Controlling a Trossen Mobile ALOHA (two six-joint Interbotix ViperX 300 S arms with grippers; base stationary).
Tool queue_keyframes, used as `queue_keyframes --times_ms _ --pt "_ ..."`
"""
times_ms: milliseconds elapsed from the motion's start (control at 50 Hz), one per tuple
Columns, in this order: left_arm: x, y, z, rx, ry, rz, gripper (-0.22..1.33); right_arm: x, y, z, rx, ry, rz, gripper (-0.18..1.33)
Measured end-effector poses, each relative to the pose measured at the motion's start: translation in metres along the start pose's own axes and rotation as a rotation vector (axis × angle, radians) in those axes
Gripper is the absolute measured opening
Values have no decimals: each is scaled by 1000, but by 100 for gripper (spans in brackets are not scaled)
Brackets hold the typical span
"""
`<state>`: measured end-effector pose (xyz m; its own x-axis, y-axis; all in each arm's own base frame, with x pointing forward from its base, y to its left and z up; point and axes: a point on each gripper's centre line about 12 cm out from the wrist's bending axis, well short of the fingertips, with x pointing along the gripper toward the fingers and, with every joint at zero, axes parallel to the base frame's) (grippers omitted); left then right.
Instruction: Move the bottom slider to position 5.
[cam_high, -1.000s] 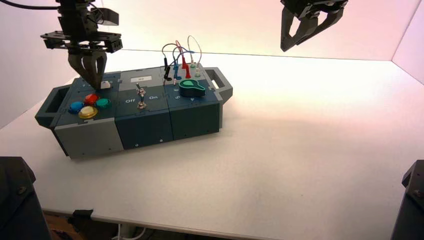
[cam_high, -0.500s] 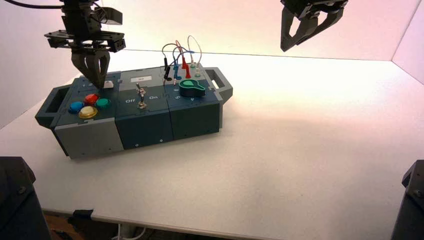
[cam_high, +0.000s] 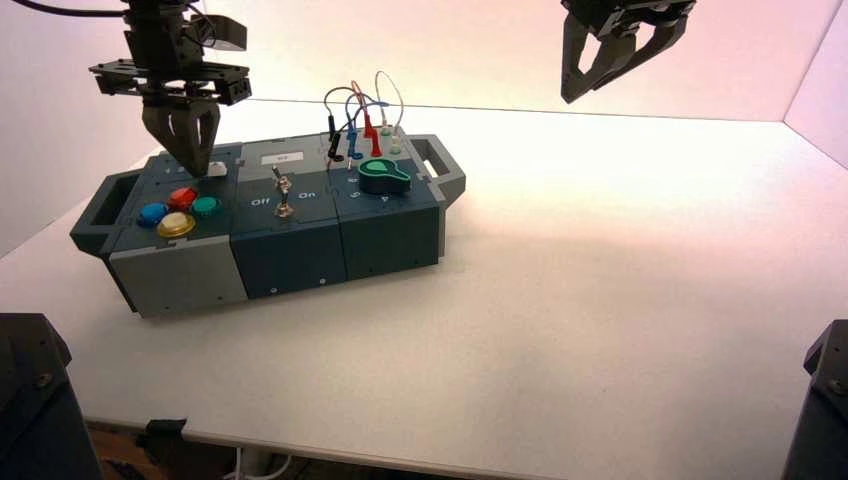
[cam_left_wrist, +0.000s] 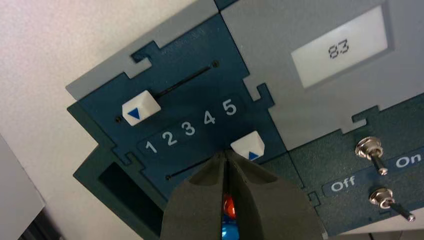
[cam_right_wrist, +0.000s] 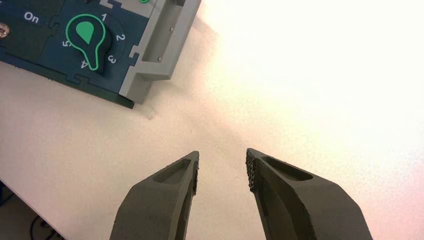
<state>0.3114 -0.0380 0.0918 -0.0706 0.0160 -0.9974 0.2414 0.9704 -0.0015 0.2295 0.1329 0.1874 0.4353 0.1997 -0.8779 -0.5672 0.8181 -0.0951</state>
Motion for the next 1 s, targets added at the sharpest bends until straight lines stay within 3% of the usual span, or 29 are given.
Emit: queue_keyframes --times_ms 140,360,480,540,600,660,720,740,780,840,1000 --pt "-7 4 -3 -8 -13 8 -16 0 0 0 2 0 0 100" --pt "-47 6 -16 -28 -137 18 -16 0 0 0 1 0 -1 100" --pt "-65 5 -27 -28 -193 23 9 0 0 0 1 0 -1 100" --pt "-75 3 -36 -29 -230 26 36 0 0 0 1 0 -1 100" --pt "-84 2 -44 -30 -262 29 53 0 0 0 1 0 -1 100" --pt "-93 1 -53 -33 -297 32 64 0 0 0 1 0 -1 100" --pt "-94 1 -53 -31 -300 33 64 0 0 1 1 -1 -1 100" --pt "-103 -1 -63 -35 -340 35 79 0 0 0 3 0 -1 99" --pt "-109 -2 -69 -38 -366 36 83 -1 -1 1 2 -3 -1 100" --pt "-115 -3 -77 -41 -395 33 104 -2 -1 1 2 -9 -2 100" --pt "-127 -6 -90 -40 -449 34 116 -6 0 2 3 -23 -1 100"
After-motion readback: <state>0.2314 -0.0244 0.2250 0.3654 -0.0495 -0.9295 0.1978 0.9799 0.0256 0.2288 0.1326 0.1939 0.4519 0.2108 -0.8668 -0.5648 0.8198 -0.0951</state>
